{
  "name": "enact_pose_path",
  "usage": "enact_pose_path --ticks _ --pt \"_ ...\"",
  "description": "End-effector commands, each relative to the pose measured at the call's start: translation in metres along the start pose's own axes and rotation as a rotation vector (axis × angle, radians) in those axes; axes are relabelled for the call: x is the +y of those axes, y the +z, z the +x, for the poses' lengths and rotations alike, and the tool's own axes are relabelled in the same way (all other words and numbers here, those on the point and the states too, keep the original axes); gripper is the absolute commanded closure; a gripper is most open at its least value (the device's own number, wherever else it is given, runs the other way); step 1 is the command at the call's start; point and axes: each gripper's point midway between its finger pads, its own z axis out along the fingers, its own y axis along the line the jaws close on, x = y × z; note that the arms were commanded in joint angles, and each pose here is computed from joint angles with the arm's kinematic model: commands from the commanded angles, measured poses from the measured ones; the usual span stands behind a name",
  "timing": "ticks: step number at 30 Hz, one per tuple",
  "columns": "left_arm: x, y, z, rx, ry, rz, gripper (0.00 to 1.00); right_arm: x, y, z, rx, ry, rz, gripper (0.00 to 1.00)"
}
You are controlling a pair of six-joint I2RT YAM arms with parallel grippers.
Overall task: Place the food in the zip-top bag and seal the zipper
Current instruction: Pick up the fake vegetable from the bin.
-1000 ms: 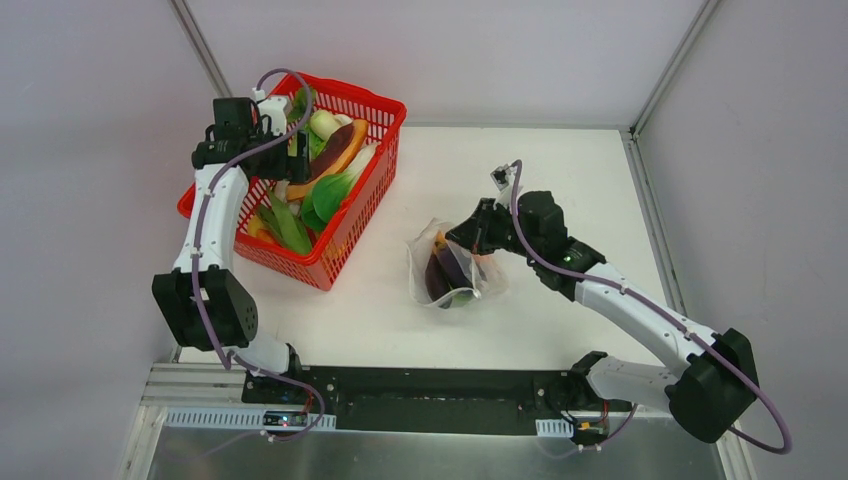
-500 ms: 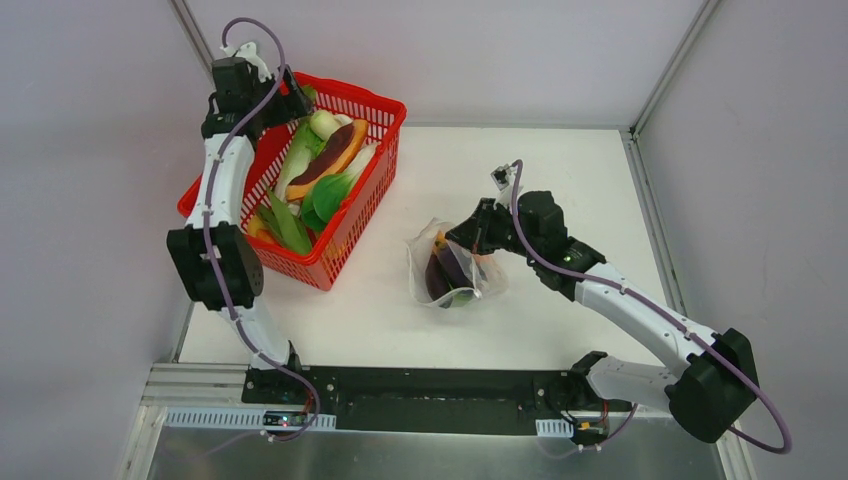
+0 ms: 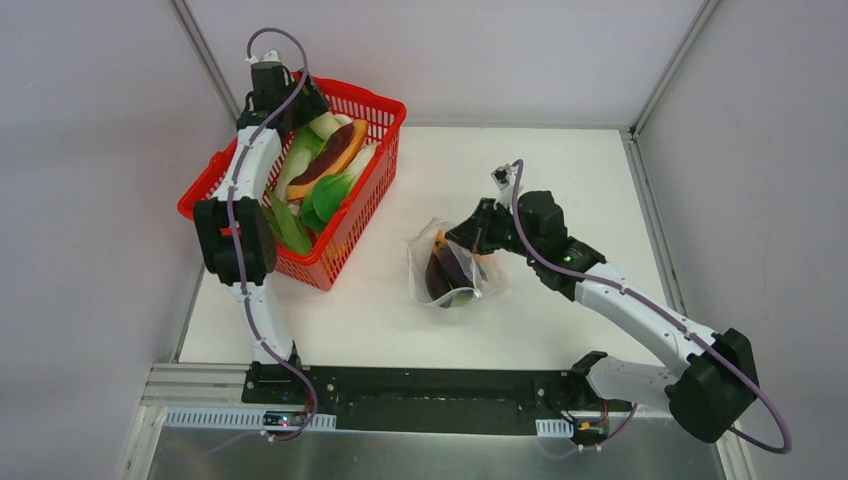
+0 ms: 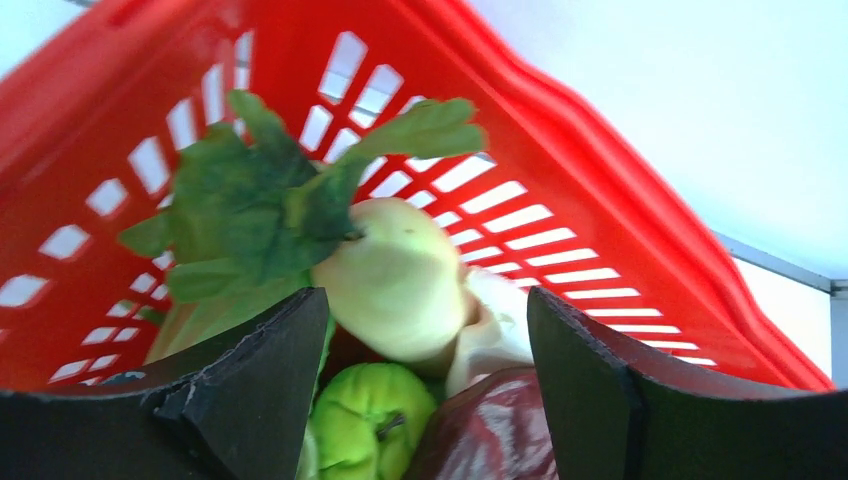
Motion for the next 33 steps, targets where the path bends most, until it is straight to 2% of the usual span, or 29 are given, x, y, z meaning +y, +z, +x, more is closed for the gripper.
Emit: enact_pose_path --ticks 1,6,9,10,14,17,22,26,31,33 --pt "-0.023 0.006 -0.020 -0.086 -0.005 0.005 0.27 0.018 -0.004 -0.023 -0.071 -0.014 -0.053 1.00" --pt "0.006 0.020 -0.002 -0.072 -0.032 -0.116 0.31 0.019 -0.006 -0.022 -0.077 -0.016 -0.056 1.00" --pt "0.008 0.022 0.003 -0.080 -0.046 -0.109 0.30 0.018 -0.006 -0.021 -0.074 -0.019 -0.053 1.00" --pt "-0.003 0.022 0.010 -0.085 -0.040 -0.094 0.29 0.017 -0.006 -0.021 -0.074 -0.019 -0.050 1.00" --pt "0.001 0.018 0.014 -0.090 -0.061 -0.125 0.32 0.016 -0.005 -0.021 -0.072 -0.018 -0.048 1.00" --pt "0.001 0.008 0.010 -0.147 -0.083 -0.121 0.31 0.015 -0.005 -0.020 -0.069 -0.018 -0.046 1.00" --pt "-0.004 0.018 0.021 -0.058 -0.061 -0.105 0.31 0.016 -0.005 -0.020 -0.069 -0.019 -0.047 1.00" --pt "-0.005 0.023 0.032 -0.037 -0.055 -0.090 0.31 0.017 -0.007 -0.022 -0.077 -0.020 -0.048 1.00" --pt "-0.016 0.011 0.022 -0.051 -0.018 -0.037 0.54 0.017 -0.012 -0.022 -0.076 -0.025 -0.036 1.00" --pt "-0.018 0.004 0.009 -0.066 0.003 -0.047 0.56 0.016 -0.014 -0.023 -0.089 -0.026 -0.027 1.00"
